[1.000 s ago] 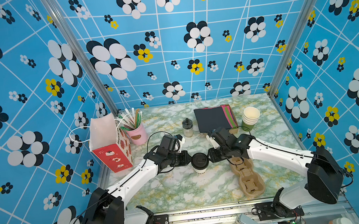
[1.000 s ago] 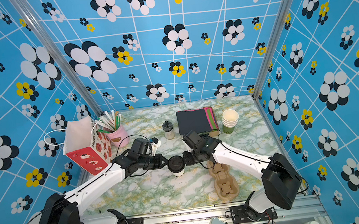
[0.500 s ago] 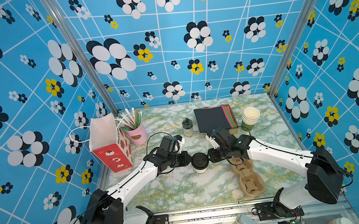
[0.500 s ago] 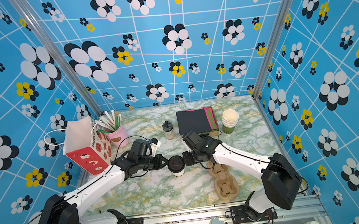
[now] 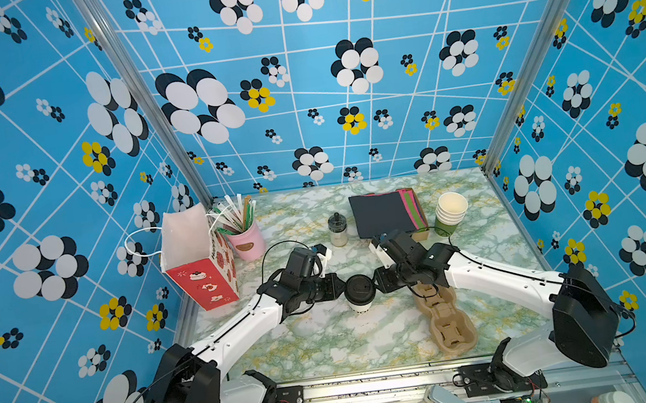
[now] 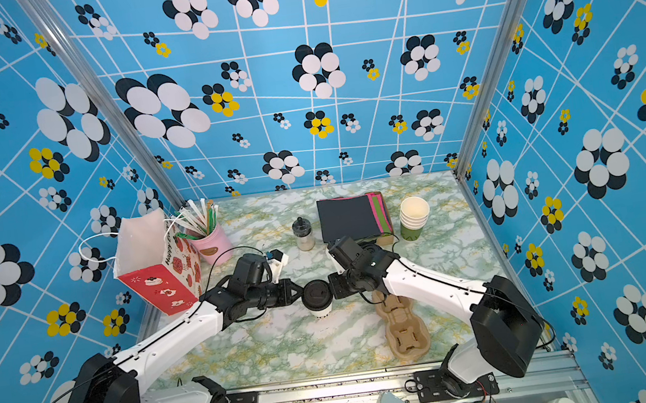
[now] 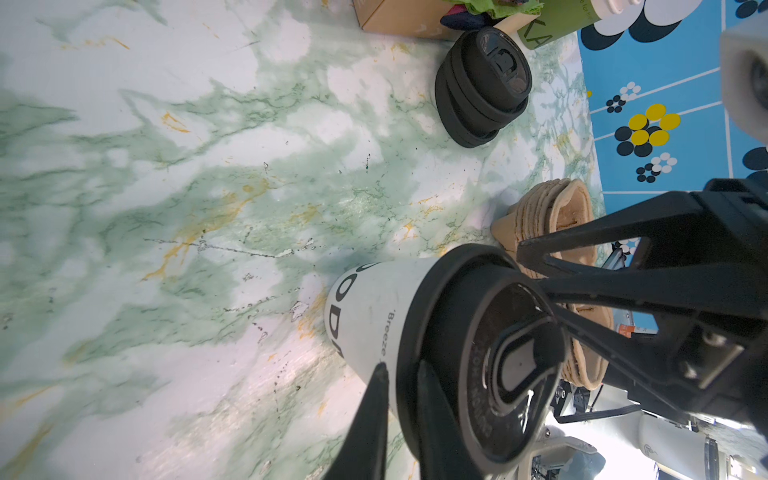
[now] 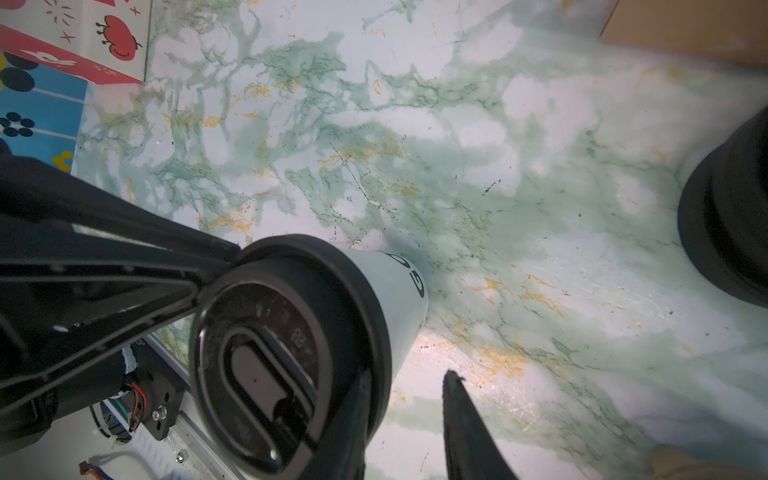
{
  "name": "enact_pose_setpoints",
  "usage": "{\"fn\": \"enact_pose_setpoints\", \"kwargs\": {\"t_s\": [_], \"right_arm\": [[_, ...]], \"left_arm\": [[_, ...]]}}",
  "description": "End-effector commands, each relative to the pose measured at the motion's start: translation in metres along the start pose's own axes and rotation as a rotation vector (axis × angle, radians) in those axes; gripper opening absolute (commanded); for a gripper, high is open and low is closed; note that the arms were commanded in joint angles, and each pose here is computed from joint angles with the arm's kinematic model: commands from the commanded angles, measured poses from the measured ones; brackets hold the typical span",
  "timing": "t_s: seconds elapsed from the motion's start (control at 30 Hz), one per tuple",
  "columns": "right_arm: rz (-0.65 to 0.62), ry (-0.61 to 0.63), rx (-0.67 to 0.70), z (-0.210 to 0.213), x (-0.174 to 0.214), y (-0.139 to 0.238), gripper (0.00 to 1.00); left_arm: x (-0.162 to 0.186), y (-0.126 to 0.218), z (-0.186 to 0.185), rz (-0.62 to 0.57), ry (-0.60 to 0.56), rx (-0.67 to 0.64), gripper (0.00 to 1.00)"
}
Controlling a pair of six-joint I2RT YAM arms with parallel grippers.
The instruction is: Pack the takeout coffee
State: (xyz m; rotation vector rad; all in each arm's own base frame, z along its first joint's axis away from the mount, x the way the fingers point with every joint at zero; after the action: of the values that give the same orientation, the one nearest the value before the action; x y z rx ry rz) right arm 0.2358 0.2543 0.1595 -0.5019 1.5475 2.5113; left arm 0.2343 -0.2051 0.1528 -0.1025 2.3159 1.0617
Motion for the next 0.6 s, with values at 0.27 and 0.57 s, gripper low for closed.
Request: {"fn": "enact_pose_setpoints", "kwargs": {"t_s": [0.27, 0.57], "right_arm": [[0.064, 0.055, 0.153, -0.023, 0.012, -0.001, 0.31], [0.005, 0.087, 0.146, -0.011, -0.008, 0.010, 0.33]], "left_arm": [[0.035, -0.006, 0.013, 0.187, 0.038, -0.091, 0.17], [0.035, 0.000, 0.014, 0.204, 0.013, -0.130, 0.17]]}}
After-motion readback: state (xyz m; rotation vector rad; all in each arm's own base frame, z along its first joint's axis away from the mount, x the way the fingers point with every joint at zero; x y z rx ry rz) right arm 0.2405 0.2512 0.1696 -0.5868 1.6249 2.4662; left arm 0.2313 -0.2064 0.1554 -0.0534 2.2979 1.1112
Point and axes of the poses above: each gripper's point midway between its finger pads, its own y axis back along the fingers, its own z axis along the line the jaws close on, x = y × z, the point moved 5 cm from there along y, back along the fingers, and after that the axes turned 13 degrees about -y, right-handed, at the moved point
